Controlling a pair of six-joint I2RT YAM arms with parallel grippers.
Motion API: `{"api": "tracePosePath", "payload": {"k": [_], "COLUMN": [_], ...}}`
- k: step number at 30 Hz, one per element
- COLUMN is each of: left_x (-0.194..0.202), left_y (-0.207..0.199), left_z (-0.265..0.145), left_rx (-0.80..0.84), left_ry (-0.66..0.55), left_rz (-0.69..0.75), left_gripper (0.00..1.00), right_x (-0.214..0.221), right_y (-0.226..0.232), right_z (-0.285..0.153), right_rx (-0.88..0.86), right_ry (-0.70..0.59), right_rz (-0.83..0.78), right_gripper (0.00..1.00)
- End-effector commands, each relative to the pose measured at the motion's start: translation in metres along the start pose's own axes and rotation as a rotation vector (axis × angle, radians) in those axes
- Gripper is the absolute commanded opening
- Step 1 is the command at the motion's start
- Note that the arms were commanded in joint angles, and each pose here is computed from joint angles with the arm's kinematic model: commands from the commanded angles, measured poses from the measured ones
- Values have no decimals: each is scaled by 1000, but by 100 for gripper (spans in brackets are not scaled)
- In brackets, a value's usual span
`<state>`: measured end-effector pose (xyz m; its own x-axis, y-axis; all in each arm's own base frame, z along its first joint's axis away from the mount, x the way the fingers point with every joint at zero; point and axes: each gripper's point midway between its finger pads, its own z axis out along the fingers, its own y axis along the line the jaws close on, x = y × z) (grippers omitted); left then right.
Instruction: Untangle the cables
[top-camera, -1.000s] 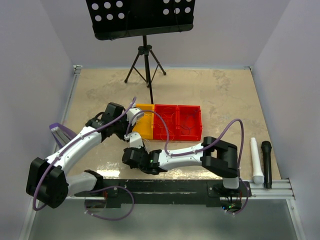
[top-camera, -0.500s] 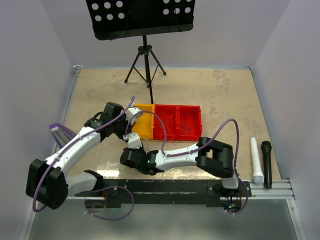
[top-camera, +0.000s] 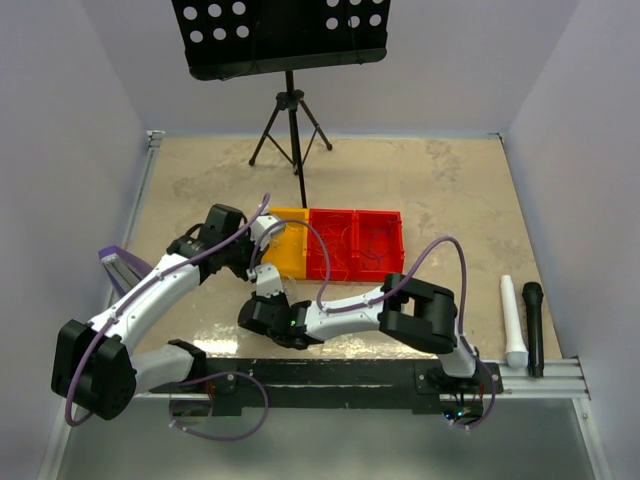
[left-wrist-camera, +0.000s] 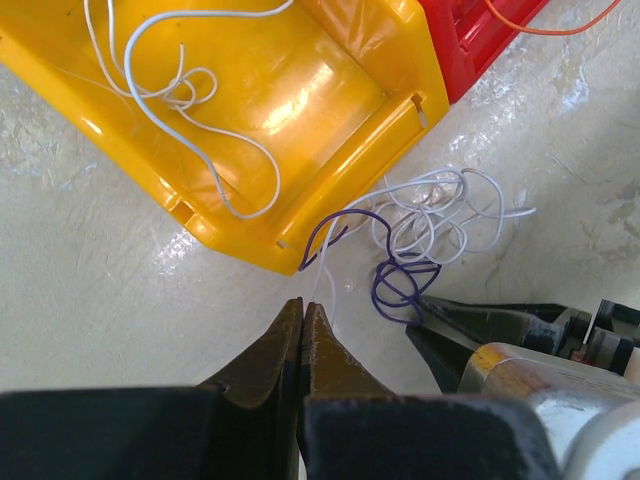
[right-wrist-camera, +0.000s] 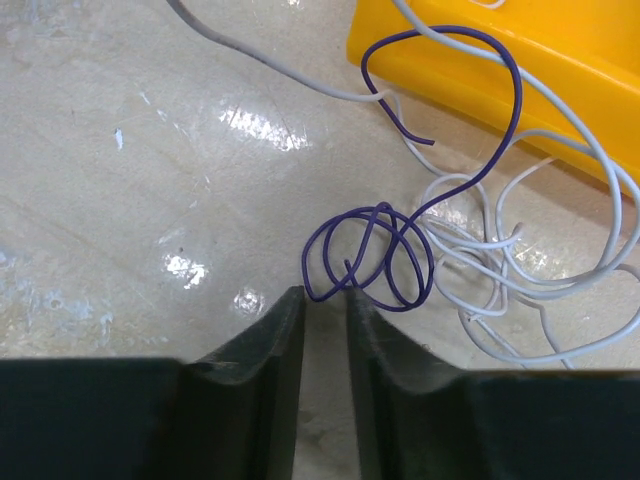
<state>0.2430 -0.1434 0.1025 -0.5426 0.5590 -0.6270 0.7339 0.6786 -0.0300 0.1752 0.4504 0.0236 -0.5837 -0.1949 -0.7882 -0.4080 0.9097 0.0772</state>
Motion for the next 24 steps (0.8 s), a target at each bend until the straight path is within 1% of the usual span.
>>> {"api": "tracePosePath", "payload": {"k": [1, 3, 9, 14, 18, 24], "left_x": [-19, -21, -26, -32, -39, -39], "left_y": [-17, -17, -19, -25, -26, -25], "left_z": [-10, -11, -18, -32, -45, -55], "left_rx": [71, 72, 84, 115, 117, 103], "left_ry": [-67, -69, -71, -59, -62, -51], "left_rz": [11, 13, 20, 31, 55, 78], "left_gripper": [0, 0, 0, 0, 0, 0], "right_x": [-10, -10, -31, -45, -43, -43], "right_y": [6, 2, -14, -24, -37, -59], "right_z": [7, 4, -22, -40, -53, -79], "right_rx": [-13, -5, -4, -24, -25, -31], "right_ry": [-11, -13, -71, -113, -115, -120], "right_rz": [30, 35, 81, 109, 145, 223], "right_gripper": [17, 0, 0, 0, 0, 0]}}
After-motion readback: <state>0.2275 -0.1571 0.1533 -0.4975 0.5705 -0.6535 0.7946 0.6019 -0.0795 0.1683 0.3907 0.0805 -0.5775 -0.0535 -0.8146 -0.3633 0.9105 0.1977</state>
